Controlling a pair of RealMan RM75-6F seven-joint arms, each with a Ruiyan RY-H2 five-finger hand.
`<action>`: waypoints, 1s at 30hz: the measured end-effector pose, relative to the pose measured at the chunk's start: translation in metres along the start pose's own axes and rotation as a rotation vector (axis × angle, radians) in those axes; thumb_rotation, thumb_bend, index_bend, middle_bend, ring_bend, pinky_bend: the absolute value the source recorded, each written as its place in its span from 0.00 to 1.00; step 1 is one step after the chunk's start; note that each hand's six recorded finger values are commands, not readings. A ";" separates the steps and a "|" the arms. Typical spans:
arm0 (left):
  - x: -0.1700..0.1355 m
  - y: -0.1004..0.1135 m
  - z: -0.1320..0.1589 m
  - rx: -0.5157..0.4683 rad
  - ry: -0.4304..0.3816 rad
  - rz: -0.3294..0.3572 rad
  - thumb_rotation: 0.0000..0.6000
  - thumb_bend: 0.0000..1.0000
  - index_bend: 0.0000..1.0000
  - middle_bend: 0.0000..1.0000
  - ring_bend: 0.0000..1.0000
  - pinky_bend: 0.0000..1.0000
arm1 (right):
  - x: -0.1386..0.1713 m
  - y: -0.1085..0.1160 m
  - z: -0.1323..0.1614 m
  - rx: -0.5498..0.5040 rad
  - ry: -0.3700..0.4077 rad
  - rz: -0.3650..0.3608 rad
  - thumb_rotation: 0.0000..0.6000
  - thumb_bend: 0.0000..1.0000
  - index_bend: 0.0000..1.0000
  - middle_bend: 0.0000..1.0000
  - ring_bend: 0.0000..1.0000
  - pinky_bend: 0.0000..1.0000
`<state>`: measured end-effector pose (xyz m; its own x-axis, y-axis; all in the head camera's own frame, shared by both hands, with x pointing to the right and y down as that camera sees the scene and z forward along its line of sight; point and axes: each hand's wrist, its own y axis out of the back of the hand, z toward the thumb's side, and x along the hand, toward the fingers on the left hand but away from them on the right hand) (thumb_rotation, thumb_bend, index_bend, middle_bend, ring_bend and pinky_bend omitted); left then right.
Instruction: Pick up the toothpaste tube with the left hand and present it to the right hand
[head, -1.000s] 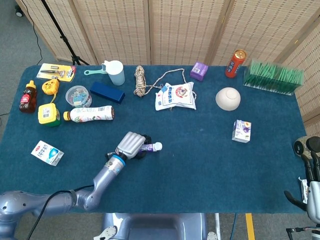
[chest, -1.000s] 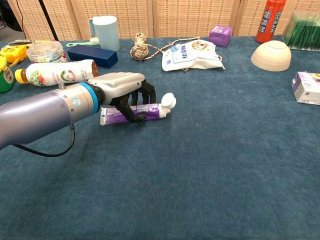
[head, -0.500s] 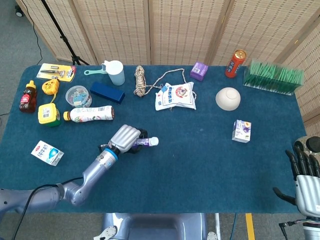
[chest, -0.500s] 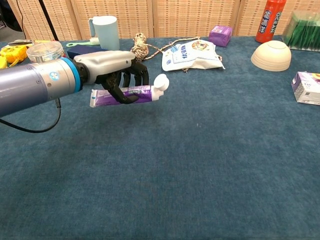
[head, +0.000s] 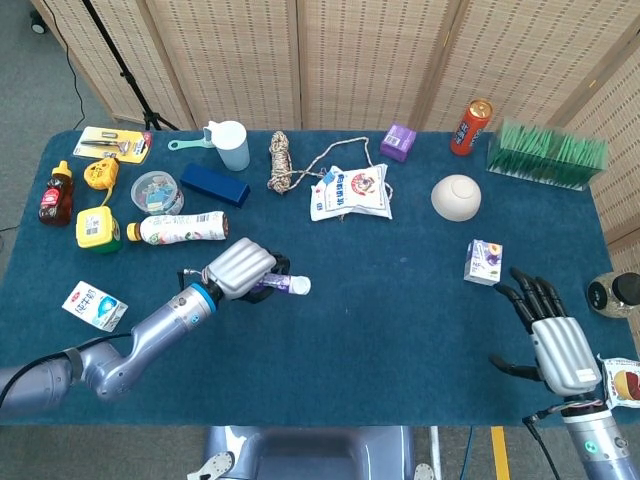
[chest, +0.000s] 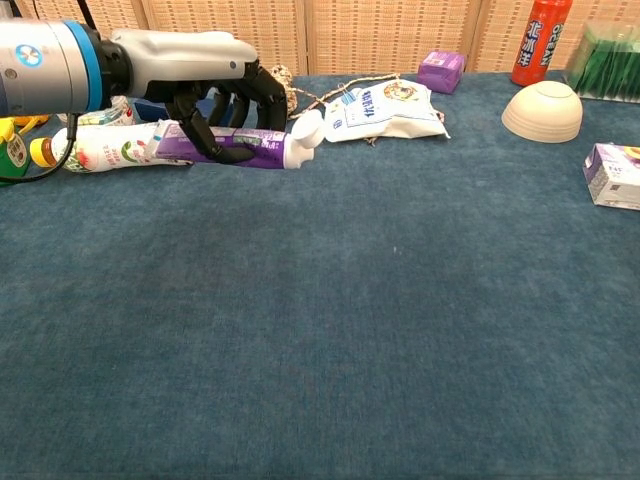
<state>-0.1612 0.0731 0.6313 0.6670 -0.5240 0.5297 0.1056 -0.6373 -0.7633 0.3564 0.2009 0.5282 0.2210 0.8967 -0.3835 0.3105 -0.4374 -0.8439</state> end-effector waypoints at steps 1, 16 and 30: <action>0.000 0.003 0.002 0.005 -0.007 -0.002 1.00 0.59 0.60 0.48 0.51 0.56 | -0.002 -0.001 0.002 -0.007 0.012 0.004 1.00 0.00 0.19 0.02 0.00 0.00; 0.021 0.032 0.032 0.046 -0.081 -0.026 1.00 0.59 0.60 0.48 0.51 0.56 | -0.039 -0.034 0.050 -0.120 0.203 0.084 1.00 0.00 0.26 0.03 0.00 0.00; 0.052 0.031 0.063 0.050 -0.109 -0.055 1.00 0.59 0.60 0.48 0.51 0.56 | -0.064 -0.058 0.088 -0.217 0.316 0.141 1.00 0.00 0.24 0.01 0.00 0.00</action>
<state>-0.0770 0.0610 0.6117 0.7349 -0.4232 0.5299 0.1789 -0.6328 -0.7534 0.2425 0.1744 0.5686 0.5385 0.7766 -0.3270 0.4374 -0.5893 -0.6793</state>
